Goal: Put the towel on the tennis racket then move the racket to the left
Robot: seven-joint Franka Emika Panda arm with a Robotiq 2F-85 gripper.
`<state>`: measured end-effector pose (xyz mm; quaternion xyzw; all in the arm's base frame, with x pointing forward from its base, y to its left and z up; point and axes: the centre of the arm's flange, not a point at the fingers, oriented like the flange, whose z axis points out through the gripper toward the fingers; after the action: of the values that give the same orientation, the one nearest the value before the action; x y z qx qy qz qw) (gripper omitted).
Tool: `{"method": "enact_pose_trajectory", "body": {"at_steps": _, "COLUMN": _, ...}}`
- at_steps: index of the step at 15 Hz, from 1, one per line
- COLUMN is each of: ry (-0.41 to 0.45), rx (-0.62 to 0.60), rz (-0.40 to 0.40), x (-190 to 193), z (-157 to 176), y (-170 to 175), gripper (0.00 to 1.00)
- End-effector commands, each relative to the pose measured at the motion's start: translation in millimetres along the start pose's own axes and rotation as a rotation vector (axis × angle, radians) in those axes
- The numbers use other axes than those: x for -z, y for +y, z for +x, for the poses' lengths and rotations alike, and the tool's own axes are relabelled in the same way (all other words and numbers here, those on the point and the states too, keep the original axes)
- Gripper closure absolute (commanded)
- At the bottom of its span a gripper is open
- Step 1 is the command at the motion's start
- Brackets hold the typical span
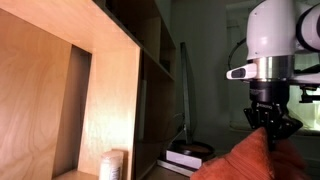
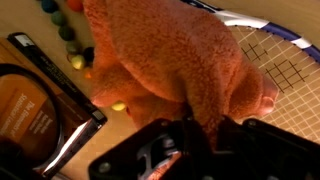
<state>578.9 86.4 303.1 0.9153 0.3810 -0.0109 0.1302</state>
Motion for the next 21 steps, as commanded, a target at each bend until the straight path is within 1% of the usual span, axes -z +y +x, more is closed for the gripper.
{"method": "enact_pose_trajectory", "body": {"at_steps": 1, "ry": 0.001, "rx": 0.02, "rz": -0.016, "x": 18.6, "z": 5.7, "y": -6.9, "gripper": 0.95}}
{"method": "enact_pose_trajectory", "body": {"at_steps": 4, "ry": -0.01, "rx": 0.054, "rz": -0.027, "x": 20.6, "z": 24.0, "y": -21.9, "gripper": 0.95}}
{"method": "enact_pose_trajectory", "body": {"at_steps": 9, "ry": -0.055, "rx": 0.152, "rz": -0.036, "x": 15.9, "z": 50.4, "y": -60.0, "gripper": 0.95}}
{"method": "enact_pose_trajectory", "body": {"at_steps": 16, "ry": -0.097, "rx": 0.256, "rz": -0.051, "x": 5.7, "z": 70.2, "y": -100.2, "gripper": 0.95}}
{"method": "enact_pose_trajectory", "body": {"at_steps": 19, "ry": -0.116, "rx": 0.323, "rz": -0.06, "x": 1.9, "z": 75.1, "y": -118.7, "gripper": 0.95}}
{"method": "enact_pose_trajectory", "body": {"at_steps": 21, "ry": -0.134, "rx": 0.36, "rz": -0.082, "x": -0.4, "z": 77.2, "y": -132.9, "gripper": 0.95}}
